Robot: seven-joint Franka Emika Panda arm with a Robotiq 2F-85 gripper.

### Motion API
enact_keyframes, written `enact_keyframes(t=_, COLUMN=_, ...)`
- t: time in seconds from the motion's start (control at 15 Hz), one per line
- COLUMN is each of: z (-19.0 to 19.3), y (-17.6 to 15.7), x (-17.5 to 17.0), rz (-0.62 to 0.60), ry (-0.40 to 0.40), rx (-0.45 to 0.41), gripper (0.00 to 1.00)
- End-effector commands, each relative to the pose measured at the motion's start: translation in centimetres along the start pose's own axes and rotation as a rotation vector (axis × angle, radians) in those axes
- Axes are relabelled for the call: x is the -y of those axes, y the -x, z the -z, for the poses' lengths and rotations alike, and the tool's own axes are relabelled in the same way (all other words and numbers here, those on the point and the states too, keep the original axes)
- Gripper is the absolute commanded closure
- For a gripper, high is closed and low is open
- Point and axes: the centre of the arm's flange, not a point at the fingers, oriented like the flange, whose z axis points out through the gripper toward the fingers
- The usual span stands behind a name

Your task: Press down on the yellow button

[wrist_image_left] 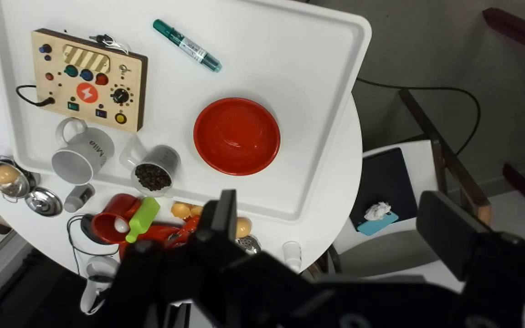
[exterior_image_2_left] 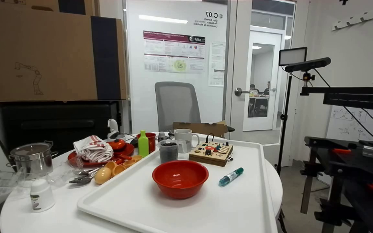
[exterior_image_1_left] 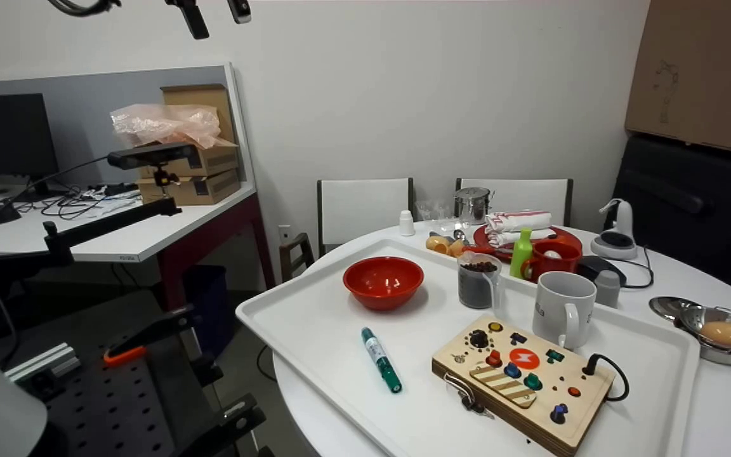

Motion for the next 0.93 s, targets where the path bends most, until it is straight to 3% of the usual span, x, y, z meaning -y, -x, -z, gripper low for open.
enact_keyframes(t=0.0, z=0.0, y=0.0, x=0.0, rz=0.000, ry=0.000, rx=0.000, gripper=0.00)
enact_keyframes(t=0.87, z=-0.5, y=-0.4, x=1.0, rz=-0.031, ry=0.012, rx=0.007, gripper=0.00)
